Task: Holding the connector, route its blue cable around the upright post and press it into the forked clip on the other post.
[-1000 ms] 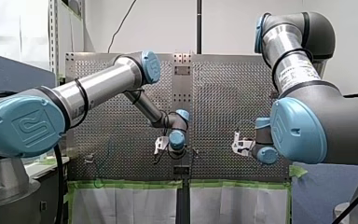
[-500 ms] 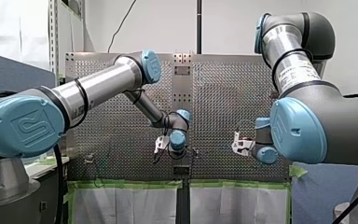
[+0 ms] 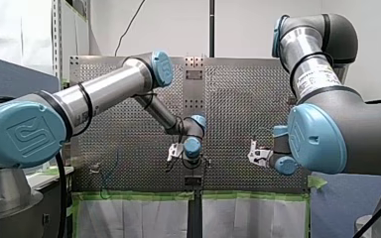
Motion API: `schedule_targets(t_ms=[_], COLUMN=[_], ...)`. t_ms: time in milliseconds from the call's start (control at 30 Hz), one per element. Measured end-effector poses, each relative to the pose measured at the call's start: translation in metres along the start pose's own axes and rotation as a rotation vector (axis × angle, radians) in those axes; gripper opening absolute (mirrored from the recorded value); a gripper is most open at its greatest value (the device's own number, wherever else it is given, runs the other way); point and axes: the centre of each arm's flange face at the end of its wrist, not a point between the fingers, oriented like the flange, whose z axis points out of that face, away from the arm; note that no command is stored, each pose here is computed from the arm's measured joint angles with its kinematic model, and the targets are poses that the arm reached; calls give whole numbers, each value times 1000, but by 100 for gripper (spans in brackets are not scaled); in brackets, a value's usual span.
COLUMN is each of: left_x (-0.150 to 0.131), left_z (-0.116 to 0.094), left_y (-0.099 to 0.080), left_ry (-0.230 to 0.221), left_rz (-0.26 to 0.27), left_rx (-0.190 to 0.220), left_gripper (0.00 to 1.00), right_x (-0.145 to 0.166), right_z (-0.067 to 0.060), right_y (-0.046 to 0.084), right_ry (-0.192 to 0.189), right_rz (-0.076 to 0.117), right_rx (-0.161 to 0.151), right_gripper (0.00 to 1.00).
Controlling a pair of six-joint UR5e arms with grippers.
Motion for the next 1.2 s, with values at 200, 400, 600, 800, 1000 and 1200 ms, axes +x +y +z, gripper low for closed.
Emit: schedule_targets(t_ms=[200, 400, 600, 800, 1000, 1200], left_x=[6, 23, 23, 16, 7, 3], left_z=[-10, -19, -27, -33, -40, -45], left_y=[-1, 8, 11, 3, -5, -8], left_ry=[42, 101, 106, 94, 79, 80], left_rz=[47, 105, 109, 106, 101, 99], left_rx=[-5, -25, 0, 45, 82, 92], left_gripper=[100, 100, 100, 100, 100, 100], right_x=[-1, -2, -3, -5, -5, -7], right_z=[0, -1, -1, -2, -2, -2], right_y=[2, 2, 2, 2, 2, 2], right_ry=[-2, -5, -10, -15, -17, -18], right_rz=[1, 1, 0, -1, -1, -1], right_rx=[-3, 1, 3, 2, 2, 2], right_gripper=[0, 0, 0, 0, 0, 0])
